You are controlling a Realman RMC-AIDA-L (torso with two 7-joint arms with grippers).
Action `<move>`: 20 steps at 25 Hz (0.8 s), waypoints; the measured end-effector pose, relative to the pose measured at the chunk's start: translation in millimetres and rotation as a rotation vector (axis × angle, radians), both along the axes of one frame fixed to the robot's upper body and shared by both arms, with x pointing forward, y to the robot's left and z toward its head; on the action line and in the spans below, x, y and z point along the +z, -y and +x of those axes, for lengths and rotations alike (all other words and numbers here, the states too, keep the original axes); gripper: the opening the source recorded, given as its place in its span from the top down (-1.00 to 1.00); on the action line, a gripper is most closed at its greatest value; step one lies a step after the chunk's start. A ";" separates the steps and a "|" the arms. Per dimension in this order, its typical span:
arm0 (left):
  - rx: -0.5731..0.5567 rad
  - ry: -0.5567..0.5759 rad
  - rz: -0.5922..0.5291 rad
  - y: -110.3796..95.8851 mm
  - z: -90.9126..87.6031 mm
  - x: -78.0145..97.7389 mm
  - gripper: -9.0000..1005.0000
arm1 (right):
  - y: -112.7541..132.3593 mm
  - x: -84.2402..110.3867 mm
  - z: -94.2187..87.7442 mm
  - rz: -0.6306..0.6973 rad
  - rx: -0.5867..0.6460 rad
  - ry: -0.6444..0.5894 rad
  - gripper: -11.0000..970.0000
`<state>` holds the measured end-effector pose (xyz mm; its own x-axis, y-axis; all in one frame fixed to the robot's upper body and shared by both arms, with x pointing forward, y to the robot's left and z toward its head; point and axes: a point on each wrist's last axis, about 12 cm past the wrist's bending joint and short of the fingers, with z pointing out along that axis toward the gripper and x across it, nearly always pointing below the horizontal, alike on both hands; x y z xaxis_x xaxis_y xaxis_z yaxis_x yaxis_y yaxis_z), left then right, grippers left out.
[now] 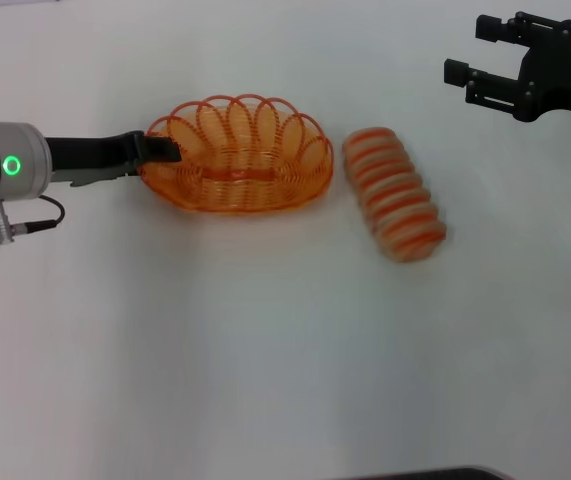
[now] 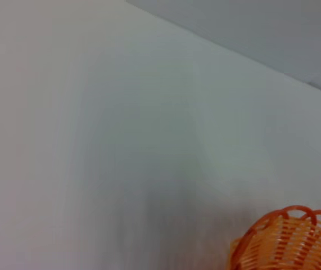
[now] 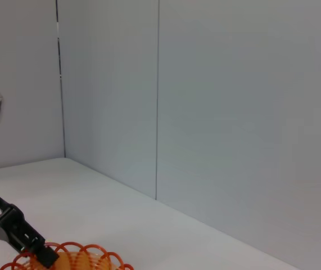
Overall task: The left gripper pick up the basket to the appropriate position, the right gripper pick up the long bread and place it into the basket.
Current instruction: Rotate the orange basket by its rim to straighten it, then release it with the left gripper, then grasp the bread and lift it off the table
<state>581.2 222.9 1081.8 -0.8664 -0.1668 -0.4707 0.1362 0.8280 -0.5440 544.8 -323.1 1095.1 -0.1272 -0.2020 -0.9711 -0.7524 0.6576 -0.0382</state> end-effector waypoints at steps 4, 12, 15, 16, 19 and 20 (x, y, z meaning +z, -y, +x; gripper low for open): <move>-0.010 0.036 0.011 -2.8 1.7 6.4 0.01 | 0.1 0.4 0.1 0.003 -0.002 0.002 -0.48; -0.093 0.148 0.038 -30.2 3.5 24.7 -0.45 | -0.2 4.1 3.9 0.056 -0.024 -0.042 -0.50; -0.114 0.216 -0.009 -53.8 -1.1 37.2 -0.71 | 1.1 8.5 6.9 0.101 -0.043 -0.089 -0.50; -0.135 0.240 -0.019 -59.9 -3.2 41.0 -0.71 | 2.2 10.9 8.3 0.116 -0.053 -0.106 -0.51; -0.226 0.299 -0.021 -71.3 -8.8 51.6 -0.71 | 5.9 18.6 12.4 0.169 -0.088 -0.187 -0.51; -0.260 0.309 -0.017 -72.7 -10.4 54.1 -0.71 | 7.4 21.6 13.9 0.184 -0.099 -0.219 -0.52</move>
<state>570.8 295.6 1135.9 -0.6991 0.0289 -0.7145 0.4988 0.7356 -0.4583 558.8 -330.5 1116.7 -0.3484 -0.0018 -0.9373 -0.6615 0.7090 0.2445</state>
